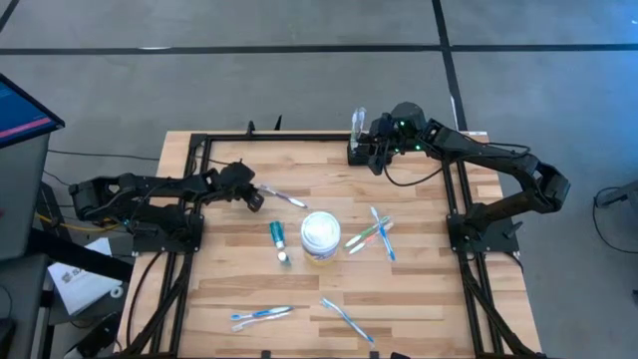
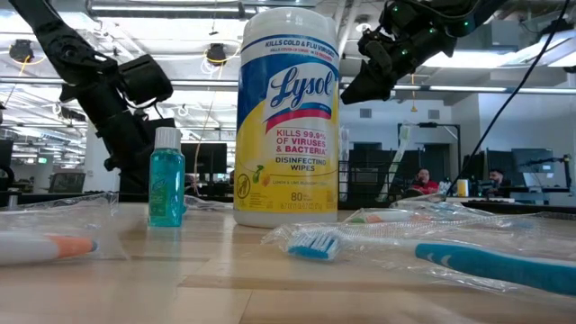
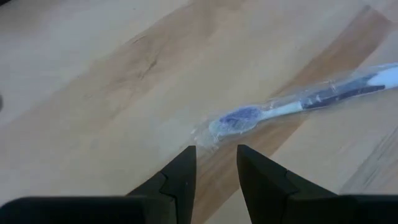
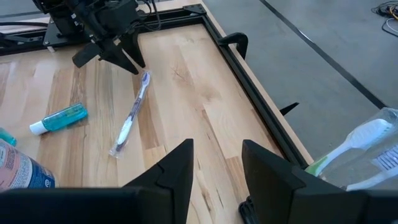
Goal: Pick & Place toothbrushing station
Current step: Put the purple toothbrush into the black mesh organizer
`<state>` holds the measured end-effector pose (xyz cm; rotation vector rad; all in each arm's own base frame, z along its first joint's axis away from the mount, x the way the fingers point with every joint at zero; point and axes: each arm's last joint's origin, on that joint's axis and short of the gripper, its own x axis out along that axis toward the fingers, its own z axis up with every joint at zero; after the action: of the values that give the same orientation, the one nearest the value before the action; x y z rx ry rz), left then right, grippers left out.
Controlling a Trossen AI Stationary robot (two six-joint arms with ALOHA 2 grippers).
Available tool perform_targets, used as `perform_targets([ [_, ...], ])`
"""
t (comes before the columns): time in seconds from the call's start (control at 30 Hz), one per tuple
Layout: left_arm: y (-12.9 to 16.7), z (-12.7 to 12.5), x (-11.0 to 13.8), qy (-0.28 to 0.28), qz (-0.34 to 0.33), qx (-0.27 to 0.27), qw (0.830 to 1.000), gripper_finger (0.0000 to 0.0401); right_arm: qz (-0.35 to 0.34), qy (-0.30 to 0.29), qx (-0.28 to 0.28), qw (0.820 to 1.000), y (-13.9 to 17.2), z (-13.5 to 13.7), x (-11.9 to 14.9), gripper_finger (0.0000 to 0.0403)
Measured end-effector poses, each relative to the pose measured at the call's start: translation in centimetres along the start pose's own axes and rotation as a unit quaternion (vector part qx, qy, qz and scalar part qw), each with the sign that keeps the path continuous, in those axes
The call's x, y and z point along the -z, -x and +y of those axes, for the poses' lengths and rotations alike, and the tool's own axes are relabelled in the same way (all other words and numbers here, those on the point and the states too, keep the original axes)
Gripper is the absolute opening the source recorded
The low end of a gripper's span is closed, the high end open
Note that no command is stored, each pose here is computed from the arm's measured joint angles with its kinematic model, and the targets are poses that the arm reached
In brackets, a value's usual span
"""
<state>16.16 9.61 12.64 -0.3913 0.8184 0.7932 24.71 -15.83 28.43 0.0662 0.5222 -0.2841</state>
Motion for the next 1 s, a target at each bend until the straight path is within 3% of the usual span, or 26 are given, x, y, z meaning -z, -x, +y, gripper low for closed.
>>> perform_targets([
  [0.33,-1.2,-0.1,0.6,-0.050,0.031,-0.007,0.998,0.0111,-0.002,0.000,0.000,1.000,0.0,0.0,0.0,0.0127],
  [0.73,-1.9,-0.5,-0.3,-0.133,0.000,-0.006,0.991,0.0107,-0.002,0.001,0.000,1.000,0.0,0.0,0.0,0.0127],
  [0.87,-1.9,-0.5,-0.3,-0.183,0.001,0.003,0.983,0.0082,-0.002,0.001,0.000,1.000,0.0,0.0,0.0,0.0127],
  [1.0,-1.8,-0.6,-0.3,-0.201,-0.002,0.012,0.979,0.0017,-0.002,0.001,0.000,1.000,0.0,0.0,0.0,0.0127],
])
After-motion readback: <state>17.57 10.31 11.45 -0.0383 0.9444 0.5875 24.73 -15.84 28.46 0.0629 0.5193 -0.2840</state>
